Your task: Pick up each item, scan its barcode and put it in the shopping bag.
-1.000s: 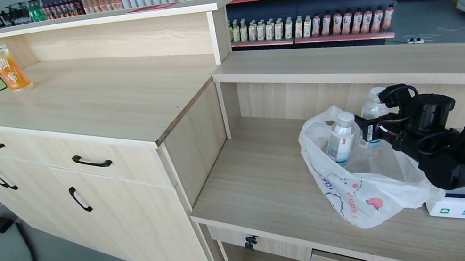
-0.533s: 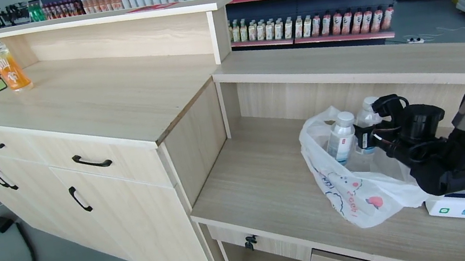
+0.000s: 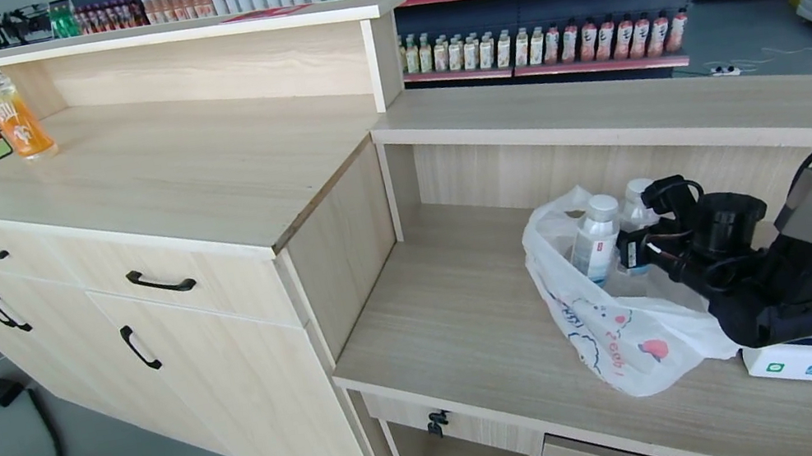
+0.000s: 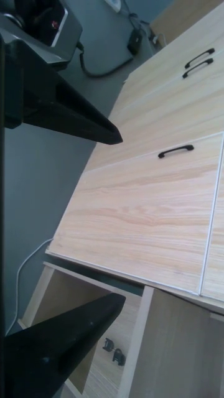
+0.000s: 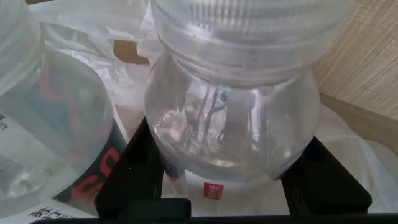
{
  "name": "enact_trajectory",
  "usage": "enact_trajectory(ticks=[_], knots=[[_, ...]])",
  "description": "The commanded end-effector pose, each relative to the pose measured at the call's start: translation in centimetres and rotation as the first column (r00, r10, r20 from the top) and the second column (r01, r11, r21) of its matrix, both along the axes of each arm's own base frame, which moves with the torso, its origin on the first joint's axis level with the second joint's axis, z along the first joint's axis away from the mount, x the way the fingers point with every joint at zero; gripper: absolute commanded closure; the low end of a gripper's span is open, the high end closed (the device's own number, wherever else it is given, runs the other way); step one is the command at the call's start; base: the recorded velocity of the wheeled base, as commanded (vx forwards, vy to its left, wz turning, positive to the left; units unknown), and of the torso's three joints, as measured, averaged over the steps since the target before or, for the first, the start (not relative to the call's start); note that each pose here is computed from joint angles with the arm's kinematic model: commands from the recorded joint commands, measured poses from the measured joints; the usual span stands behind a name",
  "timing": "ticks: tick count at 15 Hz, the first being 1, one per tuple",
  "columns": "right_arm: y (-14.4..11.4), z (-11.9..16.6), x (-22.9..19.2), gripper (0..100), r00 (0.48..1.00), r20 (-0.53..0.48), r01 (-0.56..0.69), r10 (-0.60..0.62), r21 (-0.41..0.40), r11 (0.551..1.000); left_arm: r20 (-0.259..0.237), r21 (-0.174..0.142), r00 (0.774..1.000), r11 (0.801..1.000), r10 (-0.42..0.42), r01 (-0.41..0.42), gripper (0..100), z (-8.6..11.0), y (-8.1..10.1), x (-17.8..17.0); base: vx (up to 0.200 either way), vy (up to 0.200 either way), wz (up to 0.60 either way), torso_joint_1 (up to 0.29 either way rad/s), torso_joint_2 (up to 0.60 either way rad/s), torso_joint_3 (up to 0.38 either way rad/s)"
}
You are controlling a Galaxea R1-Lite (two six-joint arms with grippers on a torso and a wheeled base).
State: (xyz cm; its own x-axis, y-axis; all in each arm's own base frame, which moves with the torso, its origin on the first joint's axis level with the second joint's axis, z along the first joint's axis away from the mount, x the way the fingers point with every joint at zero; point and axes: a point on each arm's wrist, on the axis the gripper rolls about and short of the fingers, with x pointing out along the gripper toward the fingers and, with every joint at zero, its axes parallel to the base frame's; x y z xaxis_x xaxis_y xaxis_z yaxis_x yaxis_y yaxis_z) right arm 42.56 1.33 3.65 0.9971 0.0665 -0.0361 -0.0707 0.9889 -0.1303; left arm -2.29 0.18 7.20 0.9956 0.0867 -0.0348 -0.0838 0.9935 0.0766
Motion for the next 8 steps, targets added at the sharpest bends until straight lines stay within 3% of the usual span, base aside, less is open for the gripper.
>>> enact_trajectory(ticks=[1,2,3,8], knots=[[0.0,-0.6,0.1,100,1.000,-0.013,-0.003,0.003,-0.005,1.000,0.000,0.000,1.000,1.000,0.001,-0.001,0,0.0,0.0,0.0,0.000,0.000,0.00,0.000,0.00,0.000],[0.0,-0.5,0.1,100,1.000,-0.011,-0.003,0.003,-0.005,1.000,0.000,0.000,1.000,1.000,0.001,-0.001,0,0.0,0.0,0.0,0.000,0.000,0.00,0.000,0.00,0.000],[0.0,-0.6,0.0,0,1.000,-0.011,-0.001,0.001,-0.005,1.000,0.000,0.000,1.000,1.000,0.001,-0.001,0,0.0,0.0,0.0,0.000,0.000,0.00,0.000,0.00,0.000],[0.1,1.2,-0.8,0,1.000,0.009,-0.010,0.010,0.001,1.000,0.000,0.000,1.000,1.000,0.001,-0.001,0,0.0,0.0,0.0,0.000,0.000,0.00,0.000,0.00,0.000]])
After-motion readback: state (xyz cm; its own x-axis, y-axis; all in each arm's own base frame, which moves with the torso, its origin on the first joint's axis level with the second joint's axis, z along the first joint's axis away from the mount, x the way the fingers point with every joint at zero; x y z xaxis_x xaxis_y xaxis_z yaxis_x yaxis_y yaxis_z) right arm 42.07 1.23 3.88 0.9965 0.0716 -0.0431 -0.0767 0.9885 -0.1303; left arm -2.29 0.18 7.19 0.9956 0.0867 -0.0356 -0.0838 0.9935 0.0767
